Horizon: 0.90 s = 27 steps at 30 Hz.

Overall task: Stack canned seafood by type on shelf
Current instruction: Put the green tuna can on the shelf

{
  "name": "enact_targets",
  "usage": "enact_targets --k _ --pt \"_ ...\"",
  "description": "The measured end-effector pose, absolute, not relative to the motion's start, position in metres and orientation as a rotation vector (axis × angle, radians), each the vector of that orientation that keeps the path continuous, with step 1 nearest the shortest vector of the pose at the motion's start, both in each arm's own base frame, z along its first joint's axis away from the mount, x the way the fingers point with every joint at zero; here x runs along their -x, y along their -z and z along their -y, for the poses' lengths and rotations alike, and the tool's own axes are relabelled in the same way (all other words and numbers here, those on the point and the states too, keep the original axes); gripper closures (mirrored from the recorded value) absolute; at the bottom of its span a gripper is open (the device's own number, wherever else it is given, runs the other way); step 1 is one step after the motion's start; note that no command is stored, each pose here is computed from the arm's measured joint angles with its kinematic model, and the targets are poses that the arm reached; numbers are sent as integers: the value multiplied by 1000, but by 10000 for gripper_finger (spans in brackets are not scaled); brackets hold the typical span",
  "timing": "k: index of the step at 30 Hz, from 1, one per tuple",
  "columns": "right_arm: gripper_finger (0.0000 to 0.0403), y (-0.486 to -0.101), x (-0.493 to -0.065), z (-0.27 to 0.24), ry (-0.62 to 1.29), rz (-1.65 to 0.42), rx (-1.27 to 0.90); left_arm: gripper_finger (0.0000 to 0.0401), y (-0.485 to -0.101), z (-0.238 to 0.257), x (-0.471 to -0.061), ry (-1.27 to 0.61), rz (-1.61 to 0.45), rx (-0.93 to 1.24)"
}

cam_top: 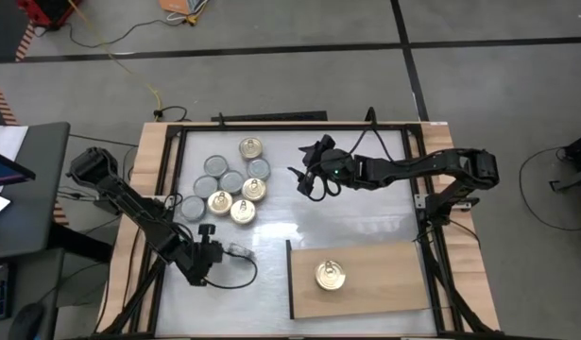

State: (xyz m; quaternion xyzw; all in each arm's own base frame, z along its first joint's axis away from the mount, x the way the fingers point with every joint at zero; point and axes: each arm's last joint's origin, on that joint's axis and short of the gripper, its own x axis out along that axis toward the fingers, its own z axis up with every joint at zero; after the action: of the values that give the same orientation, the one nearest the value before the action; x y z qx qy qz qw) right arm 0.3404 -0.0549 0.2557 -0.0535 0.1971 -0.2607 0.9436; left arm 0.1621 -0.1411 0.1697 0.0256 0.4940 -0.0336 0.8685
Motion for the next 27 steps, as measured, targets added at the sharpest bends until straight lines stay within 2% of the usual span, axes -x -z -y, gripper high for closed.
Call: enact_targets --k 6,9,13,17,21,24,27 --pt "58 -262 -338 54 530 -383 105 400 -209 144 -166 -38 -1000 135" --pt "58 -264 -336 52 523 -386 105 381 -215 146 -169 -57 -969 191" --pt "58 -263 -336 47 508 -400 110 311 -228 151 -177 -12 -891 198" --pt "58 -262 -336 44 499 -413 114 213 -243 151 -188 18 -790 155" --pt "58 -265 -333 43 495 -417 110 121 -245 134 -202 2 -795 117" --pt "58 -269 -329 39 488 -420 105 80 -246 122 -213 28 -787 76" --pt "58 -271 -324 36 480 -443 101 67 -249 112 -223 99 -766 55"
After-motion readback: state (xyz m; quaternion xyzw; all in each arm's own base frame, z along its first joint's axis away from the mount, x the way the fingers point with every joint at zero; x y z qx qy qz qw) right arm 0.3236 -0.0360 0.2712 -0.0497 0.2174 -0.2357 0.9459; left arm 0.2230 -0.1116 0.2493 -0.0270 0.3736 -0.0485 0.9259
